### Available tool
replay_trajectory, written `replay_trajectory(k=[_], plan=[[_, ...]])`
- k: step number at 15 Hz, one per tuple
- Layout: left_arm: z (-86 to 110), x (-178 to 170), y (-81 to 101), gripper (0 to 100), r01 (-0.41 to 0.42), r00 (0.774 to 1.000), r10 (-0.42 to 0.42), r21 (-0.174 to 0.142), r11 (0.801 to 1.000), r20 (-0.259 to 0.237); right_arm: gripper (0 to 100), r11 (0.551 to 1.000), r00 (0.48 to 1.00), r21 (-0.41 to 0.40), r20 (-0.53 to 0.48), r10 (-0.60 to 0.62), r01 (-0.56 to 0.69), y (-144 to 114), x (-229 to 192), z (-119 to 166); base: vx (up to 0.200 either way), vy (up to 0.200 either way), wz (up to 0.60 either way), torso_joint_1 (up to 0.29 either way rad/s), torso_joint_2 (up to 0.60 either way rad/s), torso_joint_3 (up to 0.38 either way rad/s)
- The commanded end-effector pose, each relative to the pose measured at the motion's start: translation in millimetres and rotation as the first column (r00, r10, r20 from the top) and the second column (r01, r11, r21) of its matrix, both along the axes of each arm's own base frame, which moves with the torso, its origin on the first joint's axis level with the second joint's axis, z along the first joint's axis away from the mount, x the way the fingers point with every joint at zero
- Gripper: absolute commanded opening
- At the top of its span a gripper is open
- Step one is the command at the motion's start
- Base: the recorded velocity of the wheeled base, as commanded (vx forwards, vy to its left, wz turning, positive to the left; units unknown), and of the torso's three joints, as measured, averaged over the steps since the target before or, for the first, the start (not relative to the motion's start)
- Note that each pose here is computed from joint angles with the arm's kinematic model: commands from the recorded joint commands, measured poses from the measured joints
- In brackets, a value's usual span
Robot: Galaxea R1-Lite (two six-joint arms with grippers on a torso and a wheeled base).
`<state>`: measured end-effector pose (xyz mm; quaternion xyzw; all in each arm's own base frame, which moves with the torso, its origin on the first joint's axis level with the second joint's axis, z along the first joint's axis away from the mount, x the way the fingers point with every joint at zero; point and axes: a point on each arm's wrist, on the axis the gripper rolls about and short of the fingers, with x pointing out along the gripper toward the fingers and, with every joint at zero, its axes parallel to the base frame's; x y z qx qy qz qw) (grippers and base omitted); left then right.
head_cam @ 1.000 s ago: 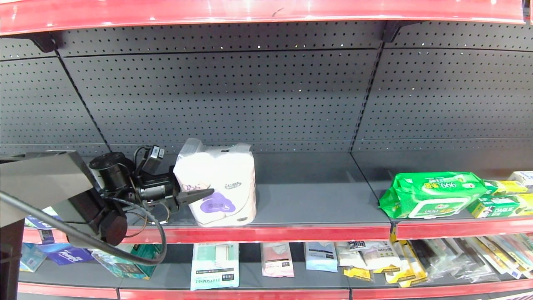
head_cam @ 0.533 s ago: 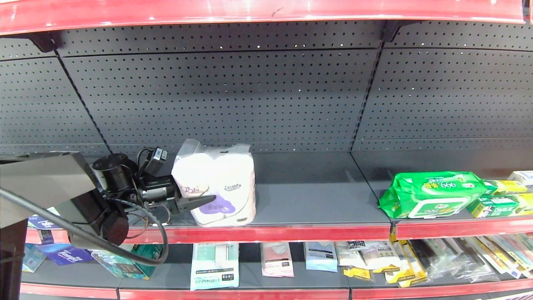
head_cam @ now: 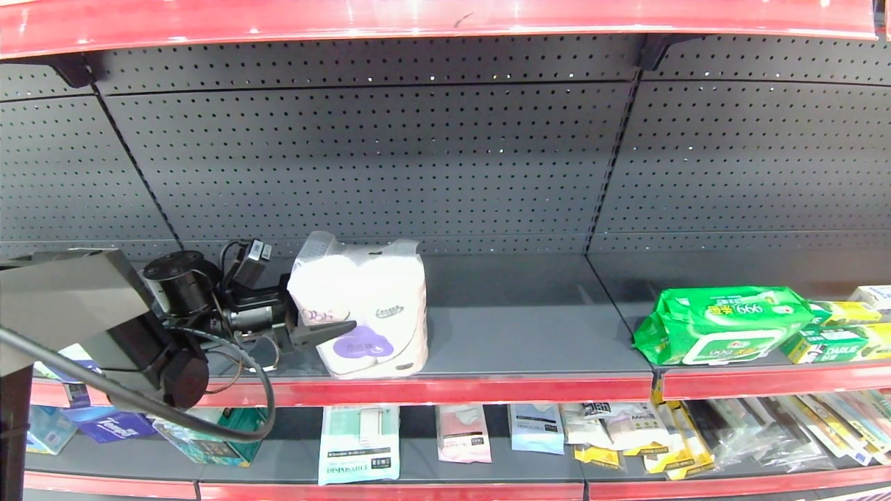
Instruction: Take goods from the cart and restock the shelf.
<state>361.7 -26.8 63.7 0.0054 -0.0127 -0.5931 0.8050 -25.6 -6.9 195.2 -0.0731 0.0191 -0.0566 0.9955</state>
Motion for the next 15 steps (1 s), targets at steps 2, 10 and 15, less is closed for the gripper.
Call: replay_trajectory(k=[2, 10, 15], plan=[[27.0, -5, 7.0, 100, -0.018, 0.999, 0.019, -0.014, 1.0, 0.036, 0, 1.0, 1.0, -0.001, -0.002, 0.001, -0.001, 0, 0, -1, 0.0, 0.0, 0.0, 0.0, 0.0, 0.0], [97.7, 0, 18.8, 100, -0.162, 0.971, 0.177, -0.104, 0.981, 0.163, 0, 1.0, 1.0, 0.0, 0.0, 0.004, -0.004, 0, 0, 0, 0.0, 0.0, 0.0, 0.0, 0.0, 0.0], [120.1, -9, 22.1, 100, -0.397, 0.895, 0.432, -0.242, 0.886, 0.113, 0, 1.0, 1.0, 0.001, -0.002, 0.01, -0.01, 0, 0, 0, 0.0, 0.0, 0.0, 0.0, 0.0, 0.0]])
